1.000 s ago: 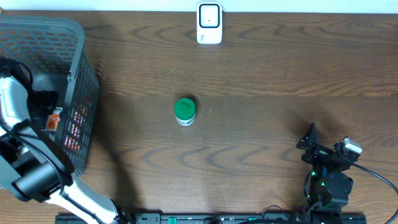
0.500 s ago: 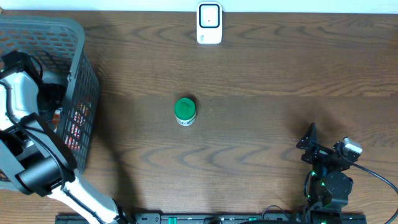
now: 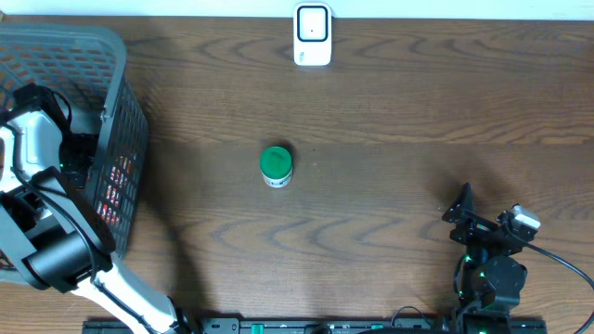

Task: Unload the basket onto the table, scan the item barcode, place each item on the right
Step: 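Reach the left gripper into the basket and grasp the orange box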

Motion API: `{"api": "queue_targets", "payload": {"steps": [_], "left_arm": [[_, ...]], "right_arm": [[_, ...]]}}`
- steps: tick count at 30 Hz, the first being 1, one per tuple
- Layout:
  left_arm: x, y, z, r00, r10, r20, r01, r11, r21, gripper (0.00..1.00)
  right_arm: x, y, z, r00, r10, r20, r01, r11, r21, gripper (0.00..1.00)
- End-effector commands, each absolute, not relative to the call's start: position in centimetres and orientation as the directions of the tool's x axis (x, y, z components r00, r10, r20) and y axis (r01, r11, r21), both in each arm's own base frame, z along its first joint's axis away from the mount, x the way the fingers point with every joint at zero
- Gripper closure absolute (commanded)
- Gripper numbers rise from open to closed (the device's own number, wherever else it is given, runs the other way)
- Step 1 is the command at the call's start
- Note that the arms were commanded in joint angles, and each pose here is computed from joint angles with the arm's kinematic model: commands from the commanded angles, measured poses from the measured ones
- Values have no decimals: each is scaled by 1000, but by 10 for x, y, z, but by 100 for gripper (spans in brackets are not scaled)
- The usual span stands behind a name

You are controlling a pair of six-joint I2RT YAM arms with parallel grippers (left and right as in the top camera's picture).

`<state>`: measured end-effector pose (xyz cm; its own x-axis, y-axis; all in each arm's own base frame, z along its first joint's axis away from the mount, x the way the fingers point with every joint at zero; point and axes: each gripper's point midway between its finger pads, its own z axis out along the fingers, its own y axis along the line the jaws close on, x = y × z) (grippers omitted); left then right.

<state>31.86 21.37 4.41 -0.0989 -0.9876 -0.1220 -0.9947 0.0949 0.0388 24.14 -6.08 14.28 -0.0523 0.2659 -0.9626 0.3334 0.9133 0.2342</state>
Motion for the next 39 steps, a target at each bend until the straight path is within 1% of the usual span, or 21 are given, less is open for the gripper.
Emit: {"api": "queue_targets", "payload": {"steps": [1,7,19,21,23,25,28,30,33,34,36,39], "left_arm": [[311,219,40,-82,-985,-152,-994,71,80,4],[312,225,35,-81,-981,-176,-994,66,91,4],[306,222,-4,-93,-988,-122,-984,72,165,5],[305,221,-4,-94,-988,-119,-983,73,169,14],[304,220,-4,-98,-988,-115,-982,77,175,26],[302,220,-3,-100,-989,-111,-980,79,181,29],[302,220,-2,-134,-985,-105,-977,113,183,29],[302,220,5,-149,-983,-104,-975,129,182,29],[304,224,24,-144,-983,-115,-978,123,168,30],[306,228,42,-141,-981,-133,-982,122,142,30],[308,233,64,-139,-978,-158,-986,122,109,30],[309,240,119,-114,-966,-232,-993,114,12,30]], "right_arm": [[240,-64,142,-56,255,-965,348,911,221,1],[240,-64,142,-56,255,-965,348,911,221,1],[240,-64,142,-56,255,-965,348,911,221,1],[240,-64,142,-56,255,-965,348,911,221,1],[240,-64,142,-56,255,-965,348,911,221,1],[240,-64,142,-56,255,-965,348,911,221,1],[240,-64,142,-56,255,-965,348,911,220,1],[240,-64,142,-56,255,-965,348,911,220,1],[240,-64,142,-56,255,-965,348,911,221,1],[240,-64,142,-56,255,-965,348,911,220,1],[240,-64,142,-56,255,-965,348,911,221,1],[240,-64,142,-56,255,-965,348,911,221,1]]}}
